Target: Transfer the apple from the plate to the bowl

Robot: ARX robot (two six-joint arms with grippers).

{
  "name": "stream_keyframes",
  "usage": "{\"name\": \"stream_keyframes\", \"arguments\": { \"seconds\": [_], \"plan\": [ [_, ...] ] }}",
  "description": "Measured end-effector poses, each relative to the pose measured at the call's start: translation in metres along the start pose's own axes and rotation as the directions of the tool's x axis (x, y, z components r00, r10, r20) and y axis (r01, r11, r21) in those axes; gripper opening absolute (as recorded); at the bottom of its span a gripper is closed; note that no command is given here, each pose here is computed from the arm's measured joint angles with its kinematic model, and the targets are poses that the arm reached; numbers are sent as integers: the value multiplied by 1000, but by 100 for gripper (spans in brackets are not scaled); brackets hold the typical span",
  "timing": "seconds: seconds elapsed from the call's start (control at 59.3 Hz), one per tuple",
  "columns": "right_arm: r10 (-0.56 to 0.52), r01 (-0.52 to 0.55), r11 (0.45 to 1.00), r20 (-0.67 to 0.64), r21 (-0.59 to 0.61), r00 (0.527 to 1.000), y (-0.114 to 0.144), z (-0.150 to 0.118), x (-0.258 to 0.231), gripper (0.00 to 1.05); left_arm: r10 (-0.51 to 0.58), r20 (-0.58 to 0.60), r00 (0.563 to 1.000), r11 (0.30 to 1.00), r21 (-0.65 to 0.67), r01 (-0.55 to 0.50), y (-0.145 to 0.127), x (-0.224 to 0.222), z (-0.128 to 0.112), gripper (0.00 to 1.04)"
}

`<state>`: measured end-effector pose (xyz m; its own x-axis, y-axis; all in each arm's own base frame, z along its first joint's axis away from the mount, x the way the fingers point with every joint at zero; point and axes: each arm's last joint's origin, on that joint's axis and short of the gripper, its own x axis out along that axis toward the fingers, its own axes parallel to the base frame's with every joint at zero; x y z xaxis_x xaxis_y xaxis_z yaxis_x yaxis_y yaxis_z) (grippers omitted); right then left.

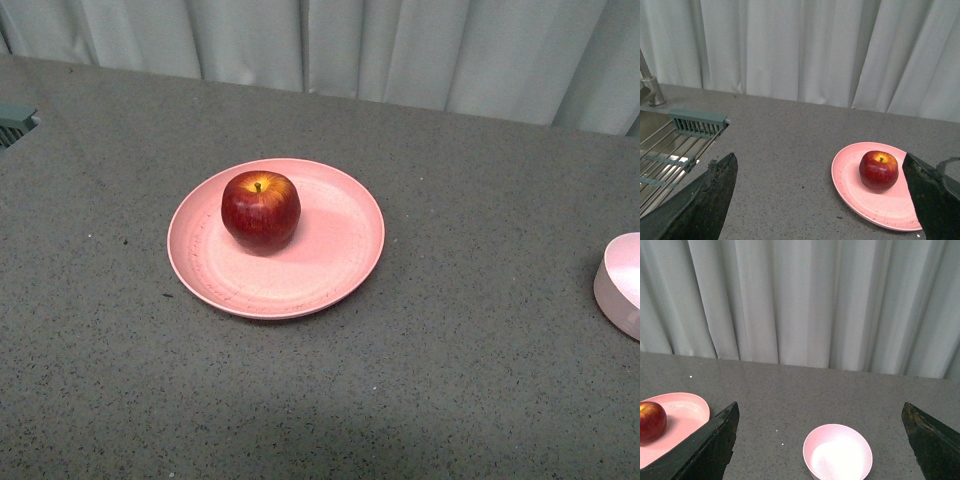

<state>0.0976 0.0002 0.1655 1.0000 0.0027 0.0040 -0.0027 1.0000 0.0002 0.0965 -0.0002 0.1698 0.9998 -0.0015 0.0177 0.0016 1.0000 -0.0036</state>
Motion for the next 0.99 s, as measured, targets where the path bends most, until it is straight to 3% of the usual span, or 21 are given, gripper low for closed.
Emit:
{"name": "stream_keyframes", "arguments": {
  "seconds": [0.893, 0.927, 0.994],
  "plan": [
    [0, 0, 1000, 0, 0, 1000, 0, 0, 0, 95, 0, 0, 1000, 1000, 0, 0, 0, 0, 0, 98],
    [-24, 24, 1000, -15, -6, 1000, 0, -1, 0, 95, 0, 0, 1000, 1000, 0, 0, 0, 0, 0, 98],
    [-203, 198, 979, -133, -48, 970, -2, 1, 8, 95, 2, 0, 1000, 1000, 0, -2, 0, 0, 0, 98]
  ]
}}
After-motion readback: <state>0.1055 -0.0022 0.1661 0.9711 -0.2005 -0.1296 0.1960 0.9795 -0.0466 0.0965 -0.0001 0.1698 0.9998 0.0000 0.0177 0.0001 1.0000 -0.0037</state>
